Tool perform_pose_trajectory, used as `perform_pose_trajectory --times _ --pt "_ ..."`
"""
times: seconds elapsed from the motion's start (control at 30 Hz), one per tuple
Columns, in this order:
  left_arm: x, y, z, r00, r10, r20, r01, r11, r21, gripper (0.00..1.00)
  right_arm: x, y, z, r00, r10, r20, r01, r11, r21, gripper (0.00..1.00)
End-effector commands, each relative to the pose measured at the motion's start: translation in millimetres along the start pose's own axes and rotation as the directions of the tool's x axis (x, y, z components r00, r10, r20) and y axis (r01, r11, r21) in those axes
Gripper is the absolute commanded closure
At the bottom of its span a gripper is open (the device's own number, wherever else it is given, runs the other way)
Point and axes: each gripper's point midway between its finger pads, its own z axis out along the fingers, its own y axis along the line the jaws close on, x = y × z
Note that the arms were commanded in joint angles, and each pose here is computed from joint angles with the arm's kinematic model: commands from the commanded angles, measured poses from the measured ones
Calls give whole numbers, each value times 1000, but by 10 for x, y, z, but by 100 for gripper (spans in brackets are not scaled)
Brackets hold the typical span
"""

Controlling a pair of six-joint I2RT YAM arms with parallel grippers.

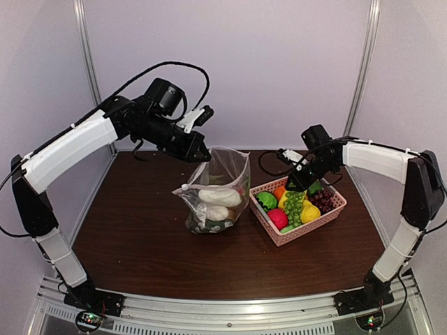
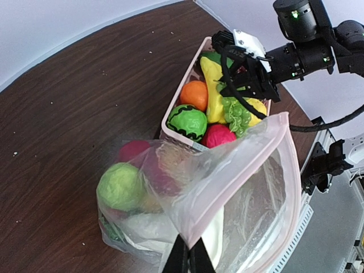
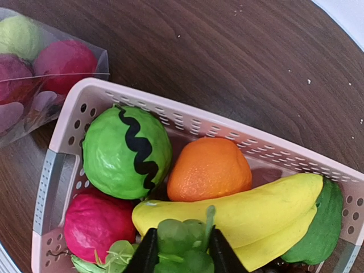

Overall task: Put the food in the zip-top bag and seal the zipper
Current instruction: Pick up the fake fruit from the bin, then place the fake fruit in the zipper food storage bag.

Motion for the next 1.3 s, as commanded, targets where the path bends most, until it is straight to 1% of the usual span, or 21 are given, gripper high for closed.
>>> perform_pose_trajectory --times 0.0,0.17,0.3,0.43,0.53,0.63,0.73,0.8,0.9,0.93,1.07,1.2,1.27 --pt "-208 7 -178 997 -2 81 3 1000 -12 100 -122 44 -289 999 -22 40 22 1000 -6 81" --pt "-278 -24 -140 996 -8 92 8 1000 7 100 -429 228 -872 985 -75 155 84 995 -52 99" --pt "-244 -11 56 998 -32 63 30 999 32 100 -705 462 -1404 950 -120 289 157 982 -109 100" --pt "-229 -6 214 997 -54 51 52 997 56 100 -958 707 -1883 894 -142 425 234 957 -173 100" --pt "-243 -15 296 997 -67 45 63 995 74 100 -1172 904 -2218 841 -124 527 283 931 -231 100" --pt "-251 -33 343 996 -75 40 71 993 91 100 -1412 1101 -2582 766 -95 636 342 897 -279 100" --pt "-260 -61 363 996 -83 36 78 991 110 100 -1645 1262 -2857 694 -60 717 390 869 -305 100" --pt "-259 -70 369 996 -86 34 82 990 116 100 -1774 1367 -2940 673 -43 738 417 847 -331 100" --pt "-267 -86 354 995 -89 35 84 989 125 100 -1908 1518 -2866 679 -44 733 445 818 -364 100" --pt "-266 -104 347 995 -90 34 84 988 133 100 -1939 1577 -2762 691 -53 721 454 808 -376 100" --pt "-268 -136 328 995 -93 32 87 985 150 100 -1993 1850 -2520 709 -108 697 502 771 -391 100" --pt "-294 -217 257 995 -92 39 83 979 185 100 -1981 2060 -2256 710 -175 682 549 744 -381 100" --pt "-313 -255 205 995 -88 46 77 977 199 100 -1987 2065 -2143 704 -200 682 559 748 -358 100"
